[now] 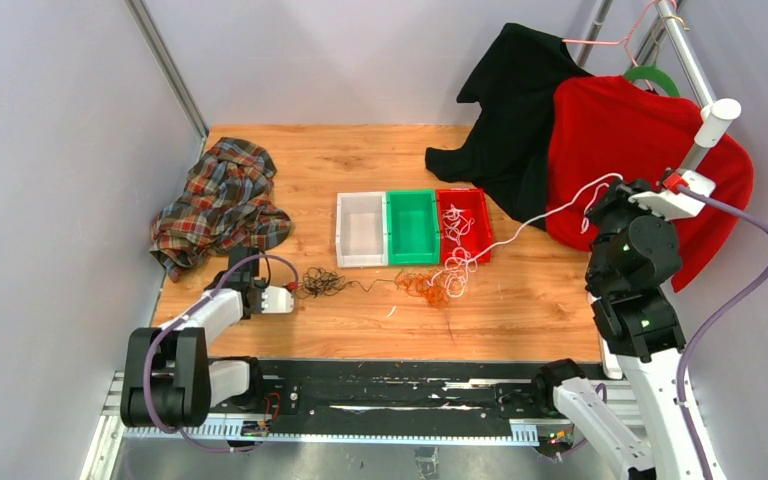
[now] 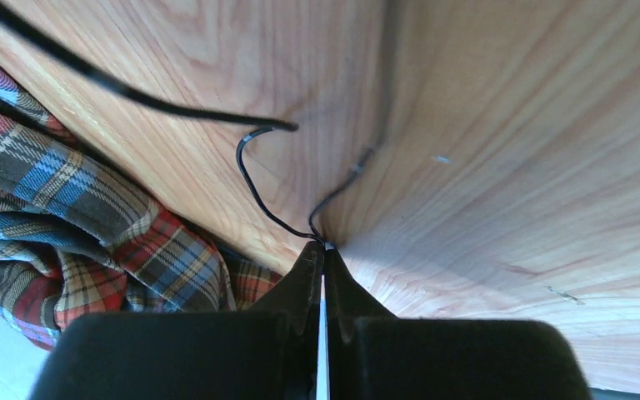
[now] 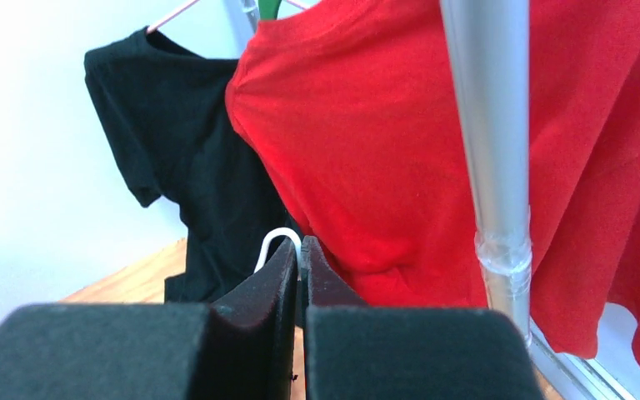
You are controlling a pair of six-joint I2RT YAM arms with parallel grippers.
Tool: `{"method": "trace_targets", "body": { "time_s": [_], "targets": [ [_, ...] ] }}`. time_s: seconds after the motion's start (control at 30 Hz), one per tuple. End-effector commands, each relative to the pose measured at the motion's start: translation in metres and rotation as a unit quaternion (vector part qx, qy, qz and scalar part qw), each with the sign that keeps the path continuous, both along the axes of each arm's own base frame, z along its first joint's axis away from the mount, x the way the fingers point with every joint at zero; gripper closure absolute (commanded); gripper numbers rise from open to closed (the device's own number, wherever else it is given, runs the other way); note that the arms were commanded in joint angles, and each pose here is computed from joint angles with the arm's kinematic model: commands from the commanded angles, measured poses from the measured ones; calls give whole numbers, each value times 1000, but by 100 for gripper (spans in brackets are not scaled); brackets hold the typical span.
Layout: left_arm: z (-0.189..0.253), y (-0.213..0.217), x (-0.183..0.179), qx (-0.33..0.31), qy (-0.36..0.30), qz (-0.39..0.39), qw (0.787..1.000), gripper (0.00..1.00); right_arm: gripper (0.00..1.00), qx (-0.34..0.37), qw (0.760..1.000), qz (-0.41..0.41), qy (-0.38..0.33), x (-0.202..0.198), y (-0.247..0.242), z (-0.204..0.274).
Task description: Untangle the cables
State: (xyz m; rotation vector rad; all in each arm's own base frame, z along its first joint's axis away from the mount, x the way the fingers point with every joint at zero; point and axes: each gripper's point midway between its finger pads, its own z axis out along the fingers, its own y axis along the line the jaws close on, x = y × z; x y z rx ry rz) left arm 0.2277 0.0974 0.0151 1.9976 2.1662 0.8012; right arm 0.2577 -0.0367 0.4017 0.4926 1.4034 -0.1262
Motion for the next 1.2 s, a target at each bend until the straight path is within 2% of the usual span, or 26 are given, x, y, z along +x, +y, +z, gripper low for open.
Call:
{"method": "trace_targets", "body": {
  "time_s": [0.0, 0.07, 0.1, 0.23, 0.3, 0.33, 0.4, 0.47, 0.5, 0.57, 0.6, 0.63, 0.73, 0.83, 0.9, 1.0, 1.1, 1.13, 1.17],
  "targets": [
    [10, 9, 17, 15, -22, 5, 1000, 99, 99, -1, 999, 6, -34, 3, -1, 32],
    [13, 3, 18, -6, -24, 5, 1000, 99, 99, 0, 997, 60, -58, 8, 17, 47],
    [15, -3, 17, -27, -18, 5, 999, 96, 99, -3, 992, 105, -66, 13, 33, 53],
    [42, -44, 15, -166, 2, 26, 986, 57, 99, 21, 958, 269, -95, 20, 96, 75],
    [63, -72, 13, -247, 16, 38, 968, 54, 99, 40, 933, 341, -108, 19, 124, 84],
    [73, -85, 12, -285, 23, 46, 957, 56, 99, 49, 924, 363, -112, 18, 133, 88],
    [93, -109, 16, -352, 24, 63, 933, 75, 99, 55, 911, 390, -121, 15, 145, 95],
    [112, -124, 21, -394, 22, 69, 916, 93, 99, 54, 904, 406, -122, 12, 154, 98],
    [119, -129, 22, -409, 22, 70, 909, 97, 99, 54, 901, 415, -116, 12, 159, 96],
    [130, -138, 23, -431, 20, 71, 899, 98, 99, 53, 896, 431, -97, 12, 168, 87],
    [135, -143, 22, -439, 21, 73, 895, 93, 99, 54, 893, 438, -89, 12, 172, 80],
    [140, -146, 23, -445, 20, 74, 892, 74, 99, 56, 888, 448, -84, 11, 178, 75],
    [158, -164, 20, -475, 27, 67, 877, 45, 99, 63, 871, 482, -73, 6, 199, 63],
    [199, -197, 22, -539, 26, 59, 840, 17, 99, 69, 849, 520, -72, 0, 223, 58],
    [236, -226, 22, -584, 31, 31, 811, 3, 99, 73, 836, 540, -64, -4, 242, 53],
    [281, -270, 19, -630, 48, 5, 775, 2, 99, 70, 823, 561, -57, -9, 272, 47],
    [309, -303, 34, -685, 9, 17, 728, 2, 99, 76, 815, 572, -54, -14, 298, 46],
    [319, -311, 39, -707, -13, 10, 707, 2, 99, 81, 812, 575, -56, -15, 304, 49],
    [339, -321, 45, -740, -45, -18, 670, 2, 99, 85, 810, 577, -59, -16, 310, 51]
  ]
}}
